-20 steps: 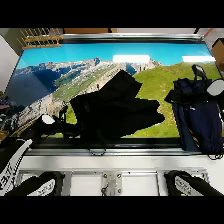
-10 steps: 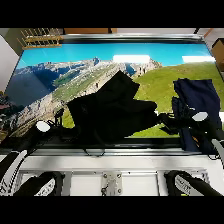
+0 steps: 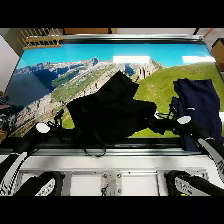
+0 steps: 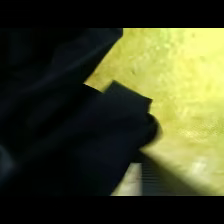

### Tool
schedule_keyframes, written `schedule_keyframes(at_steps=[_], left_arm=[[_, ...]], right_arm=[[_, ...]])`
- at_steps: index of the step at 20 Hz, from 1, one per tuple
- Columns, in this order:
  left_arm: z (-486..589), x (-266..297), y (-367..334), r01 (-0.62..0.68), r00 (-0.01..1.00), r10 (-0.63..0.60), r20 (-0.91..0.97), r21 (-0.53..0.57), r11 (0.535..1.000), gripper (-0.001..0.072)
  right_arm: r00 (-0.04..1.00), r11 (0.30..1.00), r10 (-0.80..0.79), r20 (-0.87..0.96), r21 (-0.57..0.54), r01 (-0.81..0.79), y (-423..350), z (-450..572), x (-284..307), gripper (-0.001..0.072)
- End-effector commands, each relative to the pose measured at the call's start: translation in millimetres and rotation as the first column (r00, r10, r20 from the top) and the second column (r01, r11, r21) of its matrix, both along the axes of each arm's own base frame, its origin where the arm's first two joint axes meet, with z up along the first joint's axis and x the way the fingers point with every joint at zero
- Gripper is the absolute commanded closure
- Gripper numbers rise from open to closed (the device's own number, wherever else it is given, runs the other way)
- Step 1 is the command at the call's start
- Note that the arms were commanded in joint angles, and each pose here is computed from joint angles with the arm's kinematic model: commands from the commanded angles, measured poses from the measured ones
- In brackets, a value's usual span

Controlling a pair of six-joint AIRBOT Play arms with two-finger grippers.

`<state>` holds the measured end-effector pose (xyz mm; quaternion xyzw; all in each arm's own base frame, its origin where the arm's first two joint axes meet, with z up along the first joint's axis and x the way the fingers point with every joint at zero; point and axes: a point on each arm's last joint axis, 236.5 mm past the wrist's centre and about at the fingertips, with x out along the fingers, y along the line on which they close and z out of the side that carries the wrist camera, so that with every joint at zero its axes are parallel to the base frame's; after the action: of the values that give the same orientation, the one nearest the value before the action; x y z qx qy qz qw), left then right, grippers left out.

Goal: Fold the clothes and pants, and hang the long-sleeved shirts on hangers.

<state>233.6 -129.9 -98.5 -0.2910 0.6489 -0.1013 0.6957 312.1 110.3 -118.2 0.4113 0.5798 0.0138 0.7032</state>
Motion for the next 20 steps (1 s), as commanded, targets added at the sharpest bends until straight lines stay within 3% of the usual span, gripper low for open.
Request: schedule_keyframes(at_steps=[1, 4, 6, 9, 12, 15, 17, 20], left_arm=[[2.2, 2.5, 1.1, 0.007, 1.000, -0.007, 0.009, 0.006, 1.000, 0.0689], [49.2, 37.1, 1.5, 0.035, 0.995, -0.033, 0.099, -0.015, 0.999, 0.0690], [127.1, 71.1, -0.5, 0.058, 0.961, -0.044, 0.273, -0.042, 0.997, 0.0689], [291.3, 88.8, -13.3, 0.115, 0.788, -0.050, 0.614, -0.067, 0.991, 0.0689], [434.8, 50.4, -27.1, 0.152, 0.521, -0.017, 0.853, -0.074, 0.986, 0.0689], [522.9, -13.9, -35.5, 0.195, 0.295, 0.038, 0.955, -0.099, 0.976, 0.0689], [551.5, -53.6, -38.1, 0.232, 0.227, 0.087, 0.970, -0.141, 0.963, 0.0689], [557.3, -89.9, -40.3, 0.272, 0.234, 0.114, 0.966, -0.178, 0.946, 0.0689]], right_arm=[[0.996, 0.998, 0.047, 0.072, -0.033, -0.045, 4.7, 7.2, 11.3, 0.0698], [0.964, 0.985, 0.157, 0.216, -0.101, -0.137, -14.9, 72.3, 46.1, 0.0699], [0.898, 0.963, 0.244, 0.365, -0.204, -0.178, -37.6, 163.4, 75.9, 0.0700], [0.702, 0.936, 0.306, 0.643, -0.337, -0.100, -53.3, 346.4, 94.5, 0.0700], [0.422, 0.910, 0.359, 0.832, -0.412, 0.037, -45.3, 507.6, 60.8, 0.0700], [0.214, 0.891, 0.398, 0.892, -0.431, 0.141, -35.4, 601.3, 5.6, 0.0699], [0.133, 0.886, 0.409, 0.903, -0.428, 0.180, -29.7, 632.1, -25.0, 0.0700], [0.068, 0.886, 0.404, 0.912, -0.408, 0.219, -26.5, 653.0, -52.7, 0.0700]])
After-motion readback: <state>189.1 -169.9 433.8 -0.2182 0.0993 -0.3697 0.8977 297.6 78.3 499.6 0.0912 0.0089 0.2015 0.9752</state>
